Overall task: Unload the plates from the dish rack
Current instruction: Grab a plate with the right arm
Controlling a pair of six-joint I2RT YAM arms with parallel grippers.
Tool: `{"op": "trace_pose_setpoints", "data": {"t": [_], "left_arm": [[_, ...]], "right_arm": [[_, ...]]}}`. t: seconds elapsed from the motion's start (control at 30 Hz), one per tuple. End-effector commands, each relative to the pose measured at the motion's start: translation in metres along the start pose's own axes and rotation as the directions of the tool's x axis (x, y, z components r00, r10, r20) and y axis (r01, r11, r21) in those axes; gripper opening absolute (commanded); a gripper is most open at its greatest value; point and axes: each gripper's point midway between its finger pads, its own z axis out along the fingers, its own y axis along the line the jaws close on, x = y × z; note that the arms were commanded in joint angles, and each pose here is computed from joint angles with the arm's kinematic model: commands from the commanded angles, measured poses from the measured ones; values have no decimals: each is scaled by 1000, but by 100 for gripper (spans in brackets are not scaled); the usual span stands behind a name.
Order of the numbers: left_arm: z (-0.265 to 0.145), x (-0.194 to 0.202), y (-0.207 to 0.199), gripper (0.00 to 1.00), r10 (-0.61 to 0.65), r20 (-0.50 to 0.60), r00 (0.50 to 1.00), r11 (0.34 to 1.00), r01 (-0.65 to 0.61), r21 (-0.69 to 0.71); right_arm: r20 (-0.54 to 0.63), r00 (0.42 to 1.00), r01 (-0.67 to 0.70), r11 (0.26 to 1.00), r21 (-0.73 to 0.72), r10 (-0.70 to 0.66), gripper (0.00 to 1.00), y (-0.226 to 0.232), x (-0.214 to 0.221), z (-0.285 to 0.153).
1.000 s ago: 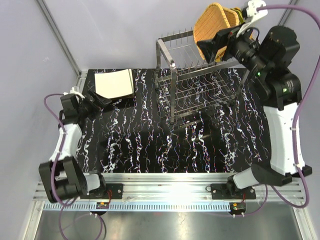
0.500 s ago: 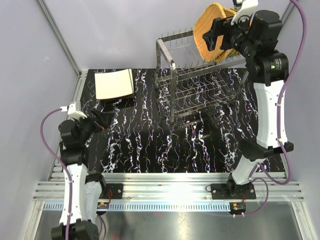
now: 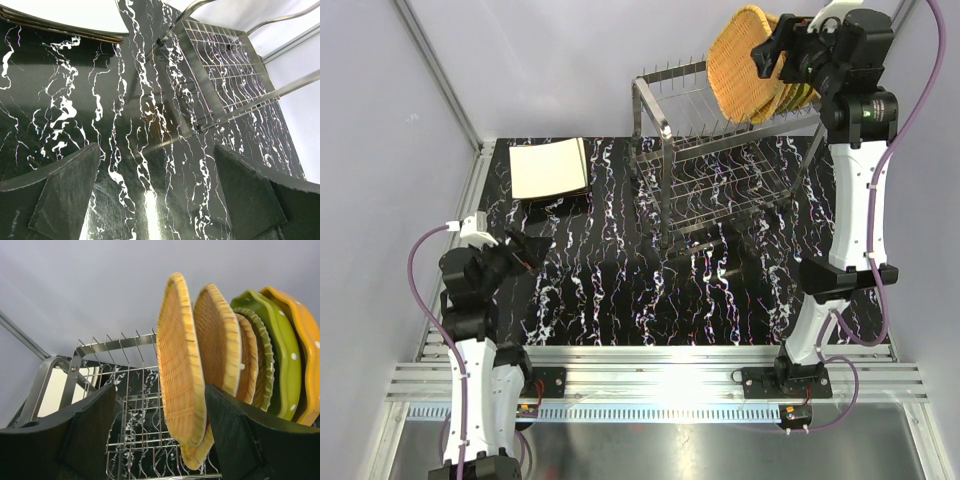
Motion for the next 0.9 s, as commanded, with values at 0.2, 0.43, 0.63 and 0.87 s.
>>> {"op": "trace_pose_setpoints", "data": {"t": [0.2,0.43,0.63,0.87], "left_arm": [[-4,3,-5,99,25,-10,1000,999,-25,25],[-4,3,-6,99,26,-8,1000,999,-25,26],[-6,0,-8,99,19,-10,1000,1000,-19,22],[-6,-5,-11,99,16,1,1000,1000,-16,22]], "right_arm": [[57,964,-250,961,-119,258,75,-4,-28,-3],[47,979,-196,980,-17,197,74,-26,-13,7],[30,997,-73,994,87,71,72,-52,0,15],[-28,999,39,992,119,-36,67,-60,19,24]]}}
